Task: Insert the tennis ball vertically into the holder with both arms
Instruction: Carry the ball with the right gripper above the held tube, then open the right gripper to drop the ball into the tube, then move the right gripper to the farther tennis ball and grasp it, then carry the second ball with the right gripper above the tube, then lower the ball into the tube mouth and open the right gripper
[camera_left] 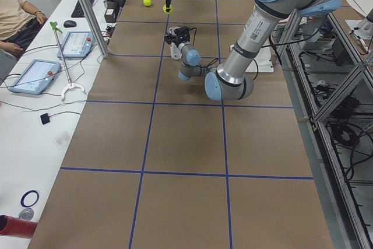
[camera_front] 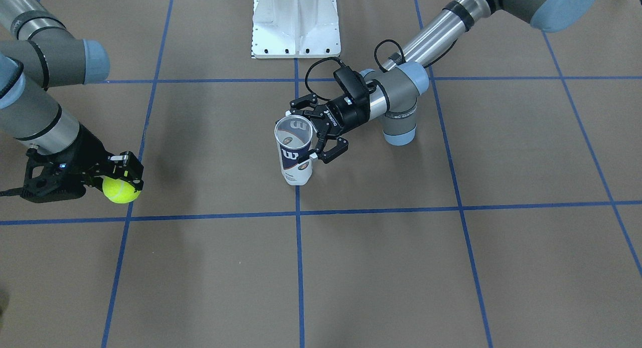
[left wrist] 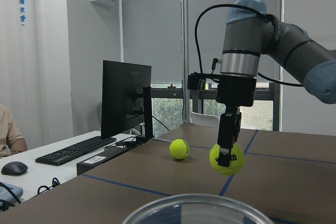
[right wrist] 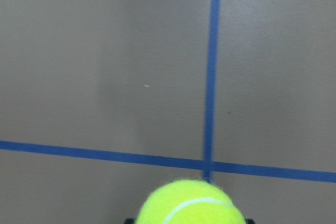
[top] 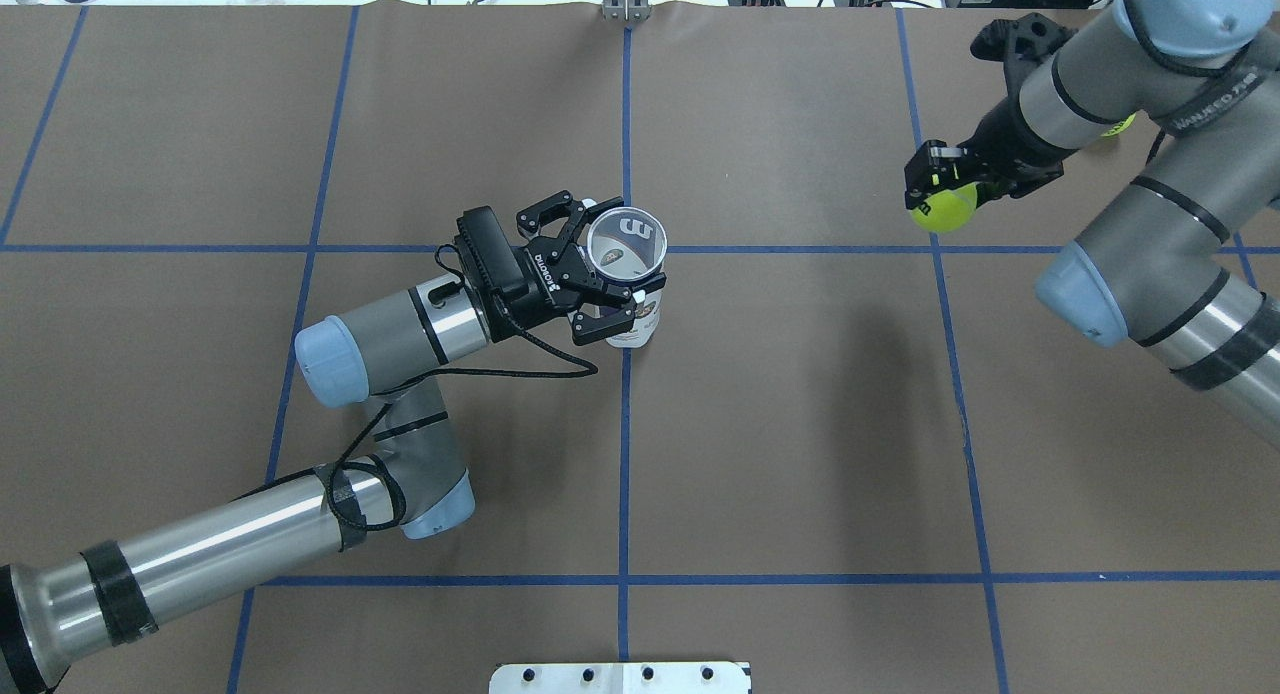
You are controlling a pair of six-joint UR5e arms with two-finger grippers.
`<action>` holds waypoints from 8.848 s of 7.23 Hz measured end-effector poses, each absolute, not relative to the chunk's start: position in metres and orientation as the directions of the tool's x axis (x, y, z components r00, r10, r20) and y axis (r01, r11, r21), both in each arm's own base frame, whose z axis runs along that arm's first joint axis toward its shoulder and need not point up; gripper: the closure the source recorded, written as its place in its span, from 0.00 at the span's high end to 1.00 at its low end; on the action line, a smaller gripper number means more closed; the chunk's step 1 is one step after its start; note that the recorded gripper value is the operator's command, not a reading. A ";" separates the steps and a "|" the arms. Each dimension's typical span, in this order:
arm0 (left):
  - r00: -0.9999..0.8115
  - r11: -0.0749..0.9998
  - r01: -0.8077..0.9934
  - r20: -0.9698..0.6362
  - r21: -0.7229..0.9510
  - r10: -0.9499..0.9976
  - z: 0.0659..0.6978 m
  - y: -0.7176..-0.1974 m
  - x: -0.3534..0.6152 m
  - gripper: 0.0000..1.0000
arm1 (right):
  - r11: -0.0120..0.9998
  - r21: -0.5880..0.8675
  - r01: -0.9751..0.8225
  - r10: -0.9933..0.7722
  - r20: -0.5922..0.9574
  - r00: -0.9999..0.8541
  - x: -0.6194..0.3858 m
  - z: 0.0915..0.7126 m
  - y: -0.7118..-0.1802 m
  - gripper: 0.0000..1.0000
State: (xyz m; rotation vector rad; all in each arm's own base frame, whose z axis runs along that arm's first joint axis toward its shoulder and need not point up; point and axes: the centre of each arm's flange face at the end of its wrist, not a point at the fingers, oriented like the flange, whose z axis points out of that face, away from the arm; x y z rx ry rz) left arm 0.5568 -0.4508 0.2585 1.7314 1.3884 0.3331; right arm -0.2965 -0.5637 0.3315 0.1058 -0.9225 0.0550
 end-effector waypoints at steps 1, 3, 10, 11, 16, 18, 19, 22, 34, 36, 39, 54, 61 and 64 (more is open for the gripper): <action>0.342 -0.002 0.659 -0.297 0.752 0.891 0.258 -0.450 0.557 0.99 | 0.993 0.031 -0.116 0.043 0.808 0.587 -0.300 0.283 -0.559 0.03; 0.341 -0.001 0.658 -0.297 0.753 0.892 0.258 -0.450 0.558 0.99 | 0.984 -0.060 -0.170 0.143 0.832 0.537 -0.320 0.197 -0.546 0.04; 0.339 0.001 0.657 -0.297 0.754 0.893 0.258 -0.449 0.559 0.99 | 0.952 -0.111 -0.285 0.269 0.744 0.611 -0.456 0.035 -0.506 0.41; 0.339 0.001 0.657 -0.297 0.754 0.893 0.258 -0.449 0.559 0.99 | 0.952 -0.112 -0.286 0.273 0.734 0.622 -0.459 0.036 -0.503 0.94; 0.339 0.001 0.657 -0.297 0.754 0.893 0.258 -0.449 0.559 0.99 | 0.955 -0.107 -0.276 0.265 0.725 0.635 -0.467 0.036 -0.494 0.99; 0.339 0.001 0.657 -0.297 0.754 0.893 0.258 -0.449 0.559 0.99 | 0.958 -0.099 -0.268 0.253 0.727 0.638 -0.467 0.036 -0.494 0.99; 0.339 0.001 0.657 -0.297 0.754 0.893 0.258 -0.449 0.559 0.99 | 0.964 -0.080 -0.253 0.230 0.727 0.647 -0.463 0.042 -0.496 0.99; 0.341 0.000 0.657 -0.297 0.754 0.892 0.258 -0.450 0.558 0.99 | 0.988 0.058 -0.144 0.063 0.699 0.712 -0.394 0.113 -0.544 0.99; 0.341 -0.006 0.664 -0.296 0.747 0.892 0.255 -0.450 0.555 0.99 | 0.958 0.283 0.052 -0.198 0.516 0.834 -0.176 0.583 -0.774 0.99; 0.340 -0.006 0.664 -0.296 0.747 0.892 0.254 -0.450 0.555 0.99 | 0.955 0.285 0.088 -0.217 0.461 0.860 -0.191 0.602 -0.769 0.99; 0.340 -0.005 0.665 -0.296 0.747 0.893 0.254 -0.450 0.555 0.99 | 0.951 0.284 0.122 -0.230 0.385 0.894 -0.213 0.621 -0.759 0.60; 0.339 -0.003 0.663 -0.296 0.749 0.893 0.254 -0.449 0.556 0.99 | 0.965 -0.056 -0.257 0.199 0.792 0.576 -0.300 0.215 -0.641 0.00; 0.344 0.003 0.649 -0.297 0.761 0.891 0.256 -0.450 0.560 0.99 | 0.933 -0.199 -0.298 0.341 0.750 0.566 -0.437 0.070 -0.508 0.00; 0.345 0.004 0.646 -0.297 0.763 0.890 0.256 -0.450 0.560 0.99 | 0.939 -0.186 -0.288 0.327 0.744 0.583 -0.455 0.068 -0.492 0.70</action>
